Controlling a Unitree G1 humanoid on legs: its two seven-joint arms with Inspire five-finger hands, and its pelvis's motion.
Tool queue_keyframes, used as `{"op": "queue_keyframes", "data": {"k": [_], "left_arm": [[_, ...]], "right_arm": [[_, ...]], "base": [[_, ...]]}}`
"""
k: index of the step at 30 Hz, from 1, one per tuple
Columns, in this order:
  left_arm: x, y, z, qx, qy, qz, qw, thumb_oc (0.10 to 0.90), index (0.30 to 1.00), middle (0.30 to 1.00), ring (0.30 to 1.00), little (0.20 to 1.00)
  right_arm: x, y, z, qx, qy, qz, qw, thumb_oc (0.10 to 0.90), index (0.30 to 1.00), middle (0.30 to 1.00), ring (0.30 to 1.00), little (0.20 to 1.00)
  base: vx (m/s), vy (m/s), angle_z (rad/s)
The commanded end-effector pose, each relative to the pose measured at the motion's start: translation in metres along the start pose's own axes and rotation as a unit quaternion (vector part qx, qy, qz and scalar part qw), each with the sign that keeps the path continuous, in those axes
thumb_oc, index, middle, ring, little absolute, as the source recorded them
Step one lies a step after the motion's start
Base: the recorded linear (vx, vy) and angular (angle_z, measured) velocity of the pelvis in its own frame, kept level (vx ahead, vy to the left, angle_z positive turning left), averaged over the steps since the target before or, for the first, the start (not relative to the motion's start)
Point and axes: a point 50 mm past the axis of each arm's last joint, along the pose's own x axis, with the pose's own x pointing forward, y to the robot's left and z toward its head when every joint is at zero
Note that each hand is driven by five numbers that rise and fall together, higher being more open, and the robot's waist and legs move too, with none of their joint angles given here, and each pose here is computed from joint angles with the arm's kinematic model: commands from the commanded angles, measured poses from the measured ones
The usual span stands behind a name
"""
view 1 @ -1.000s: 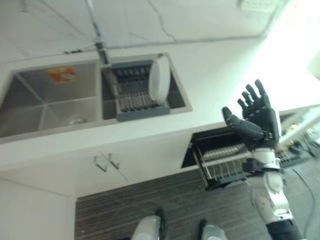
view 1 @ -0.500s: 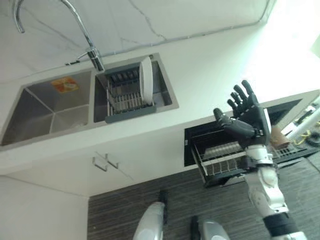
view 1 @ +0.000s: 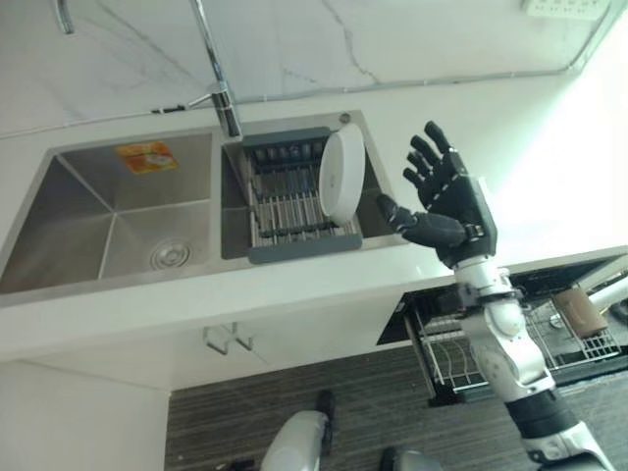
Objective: Place the dishes in the dishwasher.
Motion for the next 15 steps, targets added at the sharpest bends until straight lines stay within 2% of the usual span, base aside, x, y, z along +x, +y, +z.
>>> {"op": "queue_keyframes", "data": {"k": [1, 8, 15], "left_arm": [[0.000, 0.005, -0.028, 0.037, 0.054, 0.013, 0.998, 0.800, 0.900, 0.900, 0.900, 0.900], [0.000, 0.010, -0.031, 0.062, 0.059, 0.026, 0.996, 0.800, 0.900, 0.900, 0.900, 0.900], [0.000, 0.013, -0.024, 0.073, 0.045, 0.030, 0.996, 0.800, 0.900, 0.900, 0.900, 0.900]], "right_arm": [[0.022, 0.024, 0.045, 0.002, -0.125, 0.036, 0.991, 0.800, 0.900, 0.900, 0.900, 0.900], [0.030, 0.018, 0.043, -0.006, -0.133, -0.035, 0.990, 0.800, 0.900, 0.900, 0.900, 0.900], [0.034, 0.013, 0.045, -0.005, -0.139, -0.068, 0.988, 0.800, 0.900, 0.900, 0.900, 0.900]], "base": [[0.00, 0.043, 0.04], [0.02, -0.003, 0.05], [0.01, -0.008, 0.03]]}}
